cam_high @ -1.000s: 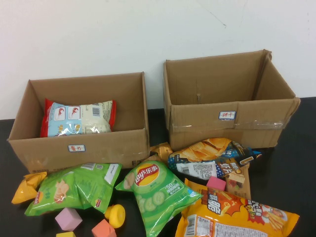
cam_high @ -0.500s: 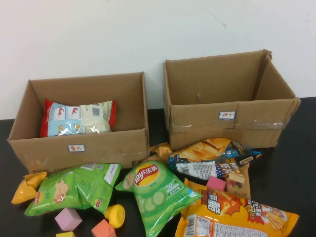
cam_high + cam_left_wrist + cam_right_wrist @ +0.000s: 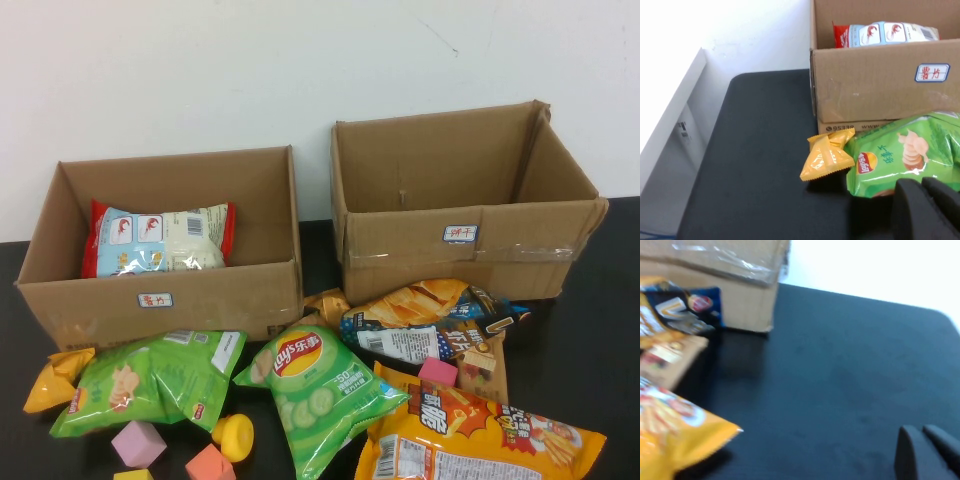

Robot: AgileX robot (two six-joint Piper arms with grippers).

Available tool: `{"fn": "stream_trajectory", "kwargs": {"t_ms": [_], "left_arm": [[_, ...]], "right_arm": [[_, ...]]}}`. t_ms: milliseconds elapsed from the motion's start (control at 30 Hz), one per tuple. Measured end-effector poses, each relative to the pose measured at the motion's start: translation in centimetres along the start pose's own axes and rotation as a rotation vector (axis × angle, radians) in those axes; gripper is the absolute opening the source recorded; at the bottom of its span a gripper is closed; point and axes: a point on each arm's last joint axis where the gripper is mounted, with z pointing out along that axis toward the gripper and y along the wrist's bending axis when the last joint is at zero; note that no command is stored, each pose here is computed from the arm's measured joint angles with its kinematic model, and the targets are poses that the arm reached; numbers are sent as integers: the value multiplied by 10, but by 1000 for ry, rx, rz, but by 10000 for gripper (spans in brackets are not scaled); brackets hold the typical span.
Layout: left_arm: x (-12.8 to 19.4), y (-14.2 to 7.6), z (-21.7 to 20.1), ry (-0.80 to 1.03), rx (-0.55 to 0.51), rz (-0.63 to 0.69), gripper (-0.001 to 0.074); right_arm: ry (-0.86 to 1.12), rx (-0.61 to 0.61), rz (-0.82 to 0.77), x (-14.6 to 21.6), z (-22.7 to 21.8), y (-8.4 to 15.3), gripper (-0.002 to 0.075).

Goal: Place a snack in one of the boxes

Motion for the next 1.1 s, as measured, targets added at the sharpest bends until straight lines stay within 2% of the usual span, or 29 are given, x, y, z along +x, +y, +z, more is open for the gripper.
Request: {"fn": "stream_trajectory", "kwargs": {"t_ms": [100,200,467,600,800,933,1100], "left_arm": [[-2,0,0,-34,-5,0,-3],[-13,2,0,-158,-16,-34,-3],[-61,10,-25,-762,-75,-114,-3],[-75,13,-43,-1016,-103,-119,-3],[-84,15,-64,-1268,-131,-117,-3],[-85,14,-64,-1272,-81,-167,-3],[-106,6,-58,-958,19,-182,-3]], "right_arm": [[-4,29,-65,0,0,-3,-1],[-74,50,-111,-6,0,-4,-1],[-694,79,-146,-58,-21,-2,-1],[-938,76,-122,-73,-37,-1,-1],[-933,73,-14,-72,-37,-5,-1],[-901,76,73,-73,-36,-9,-1],[-753,91,53,-95,-48,-18,-1]]}}
